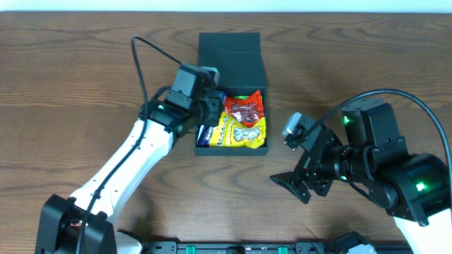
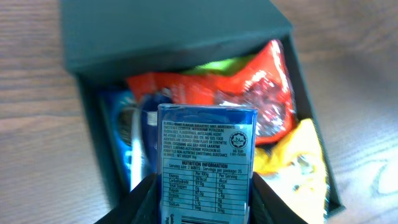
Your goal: Pack container
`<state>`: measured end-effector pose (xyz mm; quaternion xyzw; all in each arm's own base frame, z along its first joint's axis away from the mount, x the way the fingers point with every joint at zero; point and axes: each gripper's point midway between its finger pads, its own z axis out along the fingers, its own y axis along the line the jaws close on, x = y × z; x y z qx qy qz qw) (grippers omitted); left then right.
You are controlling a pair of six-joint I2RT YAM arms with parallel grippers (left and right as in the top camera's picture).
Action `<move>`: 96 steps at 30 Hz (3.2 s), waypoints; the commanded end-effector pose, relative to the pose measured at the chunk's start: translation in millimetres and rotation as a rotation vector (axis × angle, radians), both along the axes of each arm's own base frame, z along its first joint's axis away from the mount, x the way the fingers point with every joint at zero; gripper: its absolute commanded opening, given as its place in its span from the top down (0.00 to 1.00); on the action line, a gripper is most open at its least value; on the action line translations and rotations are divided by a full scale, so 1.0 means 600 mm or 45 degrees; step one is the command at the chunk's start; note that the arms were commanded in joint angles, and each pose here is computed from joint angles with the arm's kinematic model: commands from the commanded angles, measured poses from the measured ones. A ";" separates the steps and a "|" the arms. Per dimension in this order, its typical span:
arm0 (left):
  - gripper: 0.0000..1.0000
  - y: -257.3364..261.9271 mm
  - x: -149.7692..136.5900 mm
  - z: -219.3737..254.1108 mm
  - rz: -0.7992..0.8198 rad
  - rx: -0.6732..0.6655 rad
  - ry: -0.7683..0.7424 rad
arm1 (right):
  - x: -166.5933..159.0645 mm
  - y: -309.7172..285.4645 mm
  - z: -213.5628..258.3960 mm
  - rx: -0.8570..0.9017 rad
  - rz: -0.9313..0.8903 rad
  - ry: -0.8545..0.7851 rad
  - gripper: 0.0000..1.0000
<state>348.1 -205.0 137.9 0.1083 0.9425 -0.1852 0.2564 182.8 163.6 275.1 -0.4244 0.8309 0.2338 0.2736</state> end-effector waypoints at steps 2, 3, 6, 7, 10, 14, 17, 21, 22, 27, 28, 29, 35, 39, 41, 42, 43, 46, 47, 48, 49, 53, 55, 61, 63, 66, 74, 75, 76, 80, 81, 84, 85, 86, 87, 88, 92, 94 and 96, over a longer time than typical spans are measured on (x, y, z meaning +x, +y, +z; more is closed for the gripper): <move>0.78 -0.013 -0.012 -0.003 0.006 0.012 0.014 | -0.002 0.002 0.003 0.010 -0.006 0.009 0.01; 0.72 -0.016 -0.015 -0.004 -0.002 0.014 0.017 | -0.002 0.002 0.003 0.010 -0.006 0.010 0.01; 0.26 -0.020 -0.024 -0.007 -0.019 0.015 0.039 | -0.002 0.002 0.003 0.010 -0.006 0.010 0.01; 0.20 -0.018 -0.027 -0.009 -0.019 0.020 0.050 | -0.002 0.002 0.003 0.010 -0.006 0.010 0.01; 0.21 -0.014 -0.033 -0.014 -0.018 0.034 0.074 | -0.002 0.002 0.003 0.010 -0.006 0.010 0.01; 0.24 -0.013 -0.038 -0.015 -0.022 0.035 0.090 | -0.002 0.002 0.003 0.010 -0.006 0.010 0.01; 0.25 -0.018 -0.042 -0.009 -0.039 0.009 0.094 | -0.002 0.002 0.003 0.010 -0.006 0.010 0.01; 0.26 -0.018 -0.044 0.014 -0.042 -0.016 0.053 | -0.002 0.002 0.003 0.010 -0.006 0.010 0.01; 0.25 -0.017 -0.044 0.024 -0.046 -0.025 0.032 | -0.002 0.002 0.003 0.010 -0.006 0.009 0.01; 0.31 -0.012 -0.054 0.086 -0.061 -0.075 -0.090 | -0.002 0.002 0.003 0.010 -0.006 0.010 0.01; 0.34 -0.009 -0.058 0.098 -0.060 -0.084 -0.109 | -0.002 0.002 0.003 0.010 -0.006 0.009 0.01; 0.37 -0.005 -0.062 0.110 -0.056 -0.089 -0.130 | -0.002 0.002 0.003 0.010 -0.006 0.010 0.01; 0.64 0.037 -0.095 0.140 -0.034 -0.003 -0.185 | -0.002 0.002 0.003 0.010 -0.006 0.008 0.01; 0.80 0.078 -0.111 0.141 0.041 0.104 -0.187 | 0.001 0.003 0.004 0.014 -0.006 0.000 0.01; 0.84 0.086 -0.114 0.144 0.056 0.122 -0.195 | 0.000 0.006 0.007 0.030 -0.002 0.002 0.01; 0.85 0.087 -0.116 0.145 0.057 0.122 -0.197 | -0.003 0.008 0.008 0.048 -0.014 0.028 0.01; 0.85 0.088 -0.116 0.146 0.058 0.121 -0.197 | -0.005 0.009 0.008 0.062 -0.042 0.064 0.01; 0.89 0.088 -0.116 0.145 0.058 0.122 -0.194 | -0.006 0.008 0.007 0.090 -0.134 0.149 0.01; 0.88 0.088 -0.117 0.144 0.057 0.122 -0.192 | -0.006 0.009 0.007 0.102 -0.163 0.171 0.01; 0.89 0.088 -0.118 0.144 0.056 0.124 -0.191 | -0.004 0.009 0.008 0.115 -0.191 0.189 0.01; 0.89 0.088 -0.118 0.144 0.056 0.125 -0.190 | -0.002 0.010 0.010 0.125 -0.208 0.196 0.01; 0.94 0.089 -0.119 0.142 0.045 0.137 -0.188 | 0.012 0.014 0.018 0.148 -0.226 0.160 0.16; 0.94 0.090 -0.121 0.141 0.018 0.157 -0.194 | 0.022 0.013 0.019 0.144 -0.241 0.128 0.39; 0.94 0.096 -0.113 0.144 0.038 0.179 -0.222 | 0.085 -0.016 -0.002 0.065 -0.554 0.134 0.98; 0.94 0.105 -0.106 0.146 0.071 0.211 -0.246 | 0.106 -0.027 -0.013 0.027 -0.648 0.133 0.98; 0.94 0.113 -0.095 0.147 0.105 0.230 -0.266 | 0.140 -0.038 -0.032 -0.013 -0.785 0.147 0.99; 0.94 0.139 -0.038 0.102 0.169 0.162 -0.153 | 0.223 -0.038 -0.091 -0.082 -0.979 0.181 0.98; 0.94 0.144 -0.029 0.095 0.183 0.153 -0.139 | 0.232 -0.035 -0.097 -0.083 -0.979 0.182 0.98; 0.94 0.150 -0.021 0.088 0.194 0.148 -0.128 | 0.241 -0.031 -0.104 -0.084 -0.979 0.183 0.98; 0.94 0.170 0.018 0.061 0.236 0.108 -0.096 | 0.282 -0.017 -0.133 -0.077 -0.988 0.179 0.99; 0.94 0.171 0.028 0.054 0.225 0.089 -0.093 | 0.294 -0.014 -0.142 -0.075 -0.994 0.181 0.98; 0.94 0.178 0.055 0.033 0.233 0.046 -0.080 | 0.326 -0.011 -0.171 -0.061 -1.037 0.198 0.98; 0.94 0.179 0.063 0.026 0.236 0.034 -0.075 | 0.337 -0.012 -0.180 -0.053 -1.059 0.207 0.98; 0.94 0.180 0.072 0.017 0.238 0.020 -0.070 | 0.347 -0.014 -0.189 -0.043 -1.084 0.217 0.98; 0.94 0.181 0.083 0.006 0.238 0.002 -0.064 | 0.360 -0.017 -0.203 -0.032 -1.120 0.233 0.98; 0.94 0.180 0.090 -0.002 0.237 -0.010 -0.060 | 0.369 -0.020 -0.213 -0.025 -1.142 0.245 0.99; 0.94 0.181 0.126 -0.034 0.243 -0.060 -0.048 | 0.405 -0.035 -0.262 -0.013 -1.214 0.290 0.99; 0.94 0.175 0.144 -0.043 0.239 -0.101 -0.033 | 0.420 -0.038 -0.283 -0.002 -1.222 0.307 0.98; 0.94 0.172 0.166 -0.051 0.233 -0.117 -0.021 | 0.431 -0.041 -0.302 0.018 -1.234 0.332 0.98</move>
